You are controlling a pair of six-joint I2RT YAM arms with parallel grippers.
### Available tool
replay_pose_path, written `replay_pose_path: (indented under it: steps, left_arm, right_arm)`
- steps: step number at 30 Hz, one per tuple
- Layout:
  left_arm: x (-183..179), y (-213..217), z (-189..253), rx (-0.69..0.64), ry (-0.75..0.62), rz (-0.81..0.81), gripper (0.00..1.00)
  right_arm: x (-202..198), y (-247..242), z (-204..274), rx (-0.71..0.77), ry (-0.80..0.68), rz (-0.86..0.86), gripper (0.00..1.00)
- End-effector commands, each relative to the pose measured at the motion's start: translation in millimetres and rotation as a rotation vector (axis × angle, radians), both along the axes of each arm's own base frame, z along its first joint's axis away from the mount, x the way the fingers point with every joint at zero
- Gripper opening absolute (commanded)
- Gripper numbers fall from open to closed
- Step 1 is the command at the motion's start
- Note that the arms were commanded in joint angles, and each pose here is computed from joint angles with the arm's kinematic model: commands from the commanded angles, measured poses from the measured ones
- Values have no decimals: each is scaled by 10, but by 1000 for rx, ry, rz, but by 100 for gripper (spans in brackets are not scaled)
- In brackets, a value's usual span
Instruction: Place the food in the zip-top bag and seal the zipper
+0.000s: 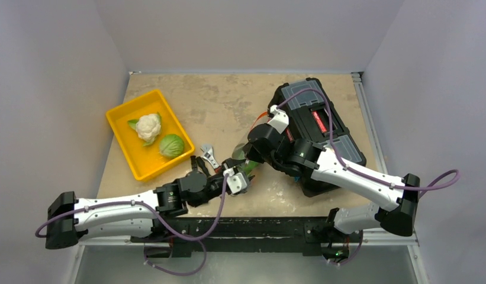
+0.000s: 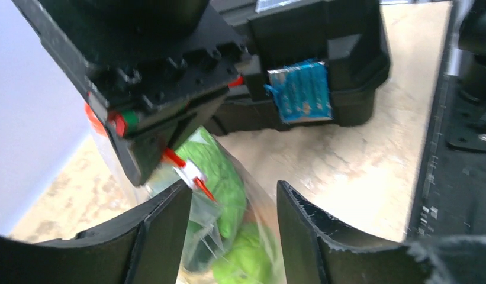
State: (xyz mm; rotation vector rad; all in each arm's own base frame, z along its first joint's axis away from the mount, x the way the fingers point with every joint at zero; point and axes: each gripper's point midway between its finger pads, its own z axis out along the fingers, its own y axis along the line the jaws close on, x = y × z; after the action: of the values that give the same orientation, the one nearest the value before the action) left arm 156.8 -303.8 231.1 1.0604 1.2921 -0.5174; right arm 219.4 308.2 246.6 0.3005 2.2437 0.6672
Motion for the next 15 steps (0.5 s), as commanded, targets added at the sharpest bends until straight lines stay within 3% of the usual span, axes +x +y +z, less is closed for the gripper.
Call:
replay_pose_path:
  steps: [1,6,9,11,15]
  left_arm:
    - [191,-38,422,-105,-197,150,49]
    - [185,-118,439,-89,-248,183,39]
    - [226,-96,435,-77,-248,230,13]
    - [263,-31,448,-92,-223,276,2]
    - [265,11,406,-108,-149,298,0]
  right_arm:
    - [8,49,409,134,-31,-19,0]
    - [-4,58,418,139,-28,-13,0]
    - [-7,60,436,137,-36,-1,0]
    - [-12,47,432,126,-45,7,0]
    - [-18,-30,434,117,-68,7,0]
